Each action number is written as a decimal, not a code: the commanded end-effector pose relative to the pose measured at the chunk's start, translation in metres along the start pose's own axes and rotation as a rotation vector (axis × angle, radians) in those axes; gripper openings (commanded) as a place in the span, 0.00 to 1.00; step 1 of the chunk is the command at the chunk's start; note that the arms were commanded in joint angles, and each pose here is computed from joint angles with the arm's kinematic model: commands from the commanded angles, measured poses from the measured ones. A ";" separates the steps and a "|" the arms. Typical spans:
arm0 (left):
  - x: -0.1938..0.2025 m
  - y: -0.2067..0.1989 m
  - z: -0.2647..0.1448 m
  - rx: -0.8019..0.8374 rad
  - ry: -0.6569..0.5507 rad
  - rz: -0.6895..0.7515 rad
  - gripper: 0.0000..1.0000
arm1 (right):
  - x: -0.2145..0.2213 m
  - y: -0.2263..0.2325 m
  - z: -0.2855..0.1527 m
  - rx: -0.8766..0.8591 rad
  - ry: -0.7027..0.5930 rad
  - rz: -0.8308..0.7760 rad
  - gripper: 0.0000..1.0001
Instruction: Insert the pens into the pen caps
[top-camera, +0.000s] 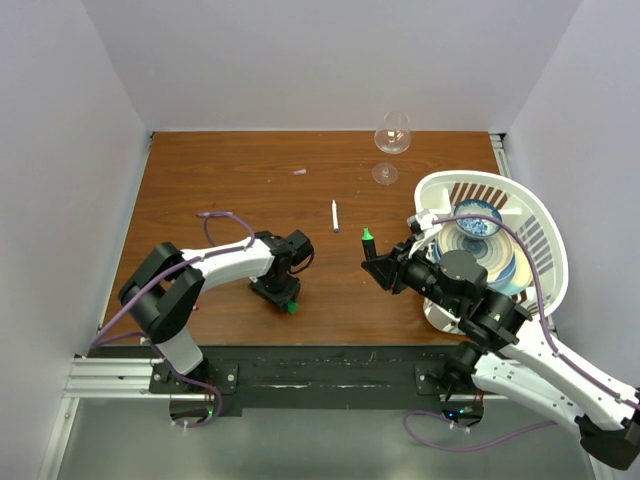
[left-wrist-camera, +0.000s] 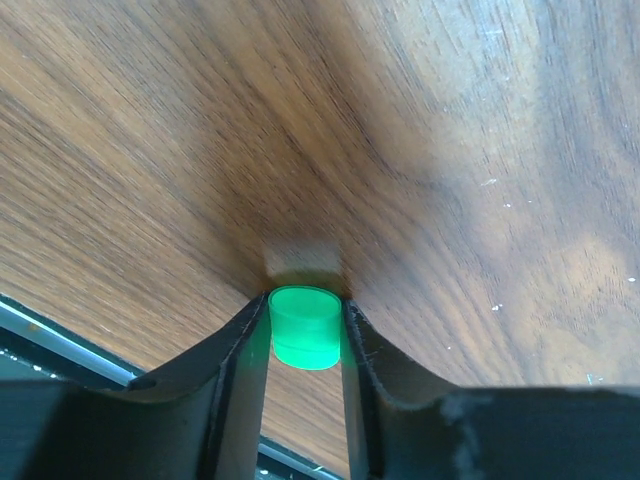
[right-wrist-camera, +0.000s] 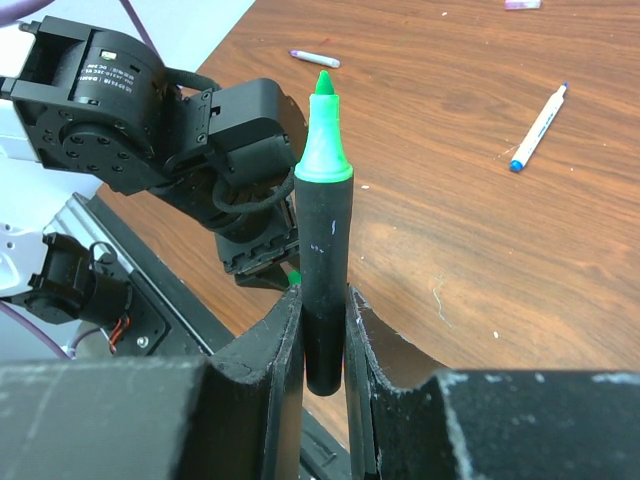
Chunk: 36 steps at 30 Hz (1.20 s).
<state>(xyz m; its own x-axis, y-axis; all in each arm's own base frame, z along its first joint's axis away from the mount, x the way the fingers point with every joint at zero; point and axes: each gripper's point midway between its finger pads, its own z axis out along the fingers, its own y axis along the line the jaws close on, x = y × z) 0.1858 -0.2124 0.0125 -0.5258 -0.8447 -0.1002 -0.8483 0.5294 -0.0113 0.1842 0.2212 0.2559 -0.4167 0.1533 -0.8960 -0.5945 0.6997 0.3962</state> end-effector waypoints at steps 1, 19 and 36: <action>-0.001 -0.015 0.006 0.056 -0.022 0.019 0.27 | -0.018 0.010 -0.003 -0.029 -0.043 0.010 0.00; -0.068 -0.086 -0.193 0.827 -0.383 0.266 0.00 | 0.030 0.052 0.037 -0.272 0.156 0.077 0.00; -0.061 -0.070 -0.248 1.035 -0.349 0.326 0.00 | 0.049 0.087 0.084 -0.372 0.256 0.105 0.00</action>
<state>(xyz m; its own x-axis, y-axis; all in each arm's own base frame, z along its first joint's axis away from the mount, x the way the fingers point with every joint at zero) 0.2616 -0.2130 0.2582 -0.5192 -0.6930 -0.5003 -0.1811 0.6612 -0.7280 0.1682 0.3293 0.1852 -0.6694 -0.0648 -0.7401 -0.6727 0.4756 0.5668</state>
